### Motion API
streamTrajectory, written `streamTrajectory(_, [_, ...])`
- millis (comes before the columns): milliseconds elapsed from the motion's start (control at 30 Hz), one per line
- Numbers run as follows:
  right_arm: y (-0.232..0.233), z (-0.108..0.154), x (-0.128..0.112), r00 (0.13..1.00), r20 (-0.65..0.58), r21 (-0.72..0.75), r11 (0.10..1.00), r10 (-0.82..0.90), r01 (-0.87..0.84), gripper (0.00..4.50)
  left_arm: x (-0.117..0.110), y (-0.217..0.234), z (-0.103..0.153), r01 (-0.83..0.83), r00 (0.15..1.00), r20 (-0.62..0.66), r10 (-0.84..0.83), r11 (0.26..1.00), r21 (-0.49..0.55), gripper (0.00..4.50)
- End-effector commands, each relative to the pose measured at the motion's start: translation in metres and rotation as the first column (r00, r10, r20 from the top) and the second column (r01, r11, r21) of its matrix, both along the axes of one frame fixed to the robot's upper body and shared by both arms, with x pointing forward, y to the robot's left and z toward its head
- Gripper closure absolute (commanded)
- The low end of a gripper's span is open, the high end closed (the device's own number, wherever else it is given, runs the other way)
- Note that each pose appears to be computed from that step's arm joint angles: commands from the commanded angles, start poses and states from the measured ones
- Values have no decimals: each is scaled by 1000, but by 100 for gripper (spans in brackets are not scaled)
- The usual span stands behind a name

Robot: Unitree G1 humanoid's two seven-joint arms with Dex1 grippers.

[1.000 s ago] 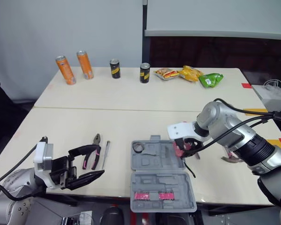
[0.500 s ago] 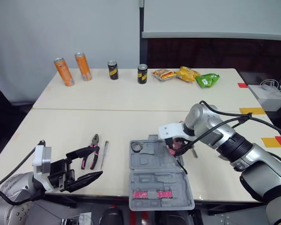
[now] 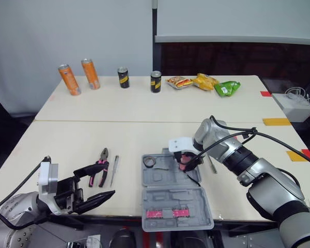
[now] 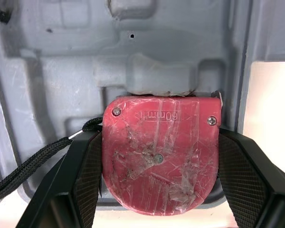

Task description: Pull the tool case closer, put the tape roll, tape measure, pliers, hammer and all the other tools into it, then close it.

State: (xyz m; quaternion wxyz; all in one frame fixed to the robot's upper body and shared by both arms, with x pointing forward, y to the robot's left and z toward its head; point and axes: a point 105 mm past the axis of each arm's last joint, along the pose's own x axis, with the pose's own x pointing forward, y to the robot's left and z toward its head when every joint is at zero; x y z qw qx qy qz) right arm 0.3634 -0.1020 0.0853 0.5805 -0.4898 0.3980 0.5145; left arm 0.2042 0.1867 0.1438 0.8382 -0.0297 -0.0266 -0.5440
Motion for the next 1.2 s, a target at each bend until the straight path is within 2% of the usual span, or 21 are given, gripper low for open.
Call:
streamTrajectory(33, [4,5,7,999,45,4,1000,6,-7,163,-3,0,10,-3,999,51,3,1000,5,0])
streamTrajectory(133, [4,6,7,999,46,9,1000,18,-18,163,-3,0,9,-6,999,50,6,1000,2,0])
streamTrajectory(167, [4,7,6,999,45,10,1000,21,-21,61,-3,0,9,-7,999,49,7,1000,1,0])
streamTrajectory(233, [4,10,9,998,67,16,1000,21,-22,3,-3,0,8,-9,999,48,9,1000,-1,0])
streamTrajectory(500, [-1,36,5,994,110,98,995,12,-23,3,-2,2,5,-30,998,46,31,1000,-8,0])
streamTrajectory(600, [-7,48,-6,996,91,226,974,-11,-9,3,-2,3,5,-38,998,46,38,999,-10,0])
streamTrajectory(700, [-8,56,-11,995,99,416,909,-19,-24,3,-2,3,4,-45,998,49,46,999,-14,0])
streamTrajectory(800, [-8,61,-6,984,140,635,772,-109,-5,3,-2,4,4,-54,997,52,55,998,-17,0])
streamTrajectory(900, [-18,54,-7,976,147,703,711,-163,13,3,-1,4,4,-60,997,55,61,998,-20,0])
streamTrajectory(1000, [-23,42,-13,972,115,757,652,-207,50,89,-1,4,5,-66,996,56,67,998,-22,0])
streamTrajectory(1100, [-21,36,-14,965,126,773,633,-230,49,178,-2,5,5,-66,996,54,67,998,-22,0])
streamTrajectory(1200, [-20,32,-17,962,129,781,622,-241,51,178,-2,6,6,-65,996,52,66,998,-20,0])
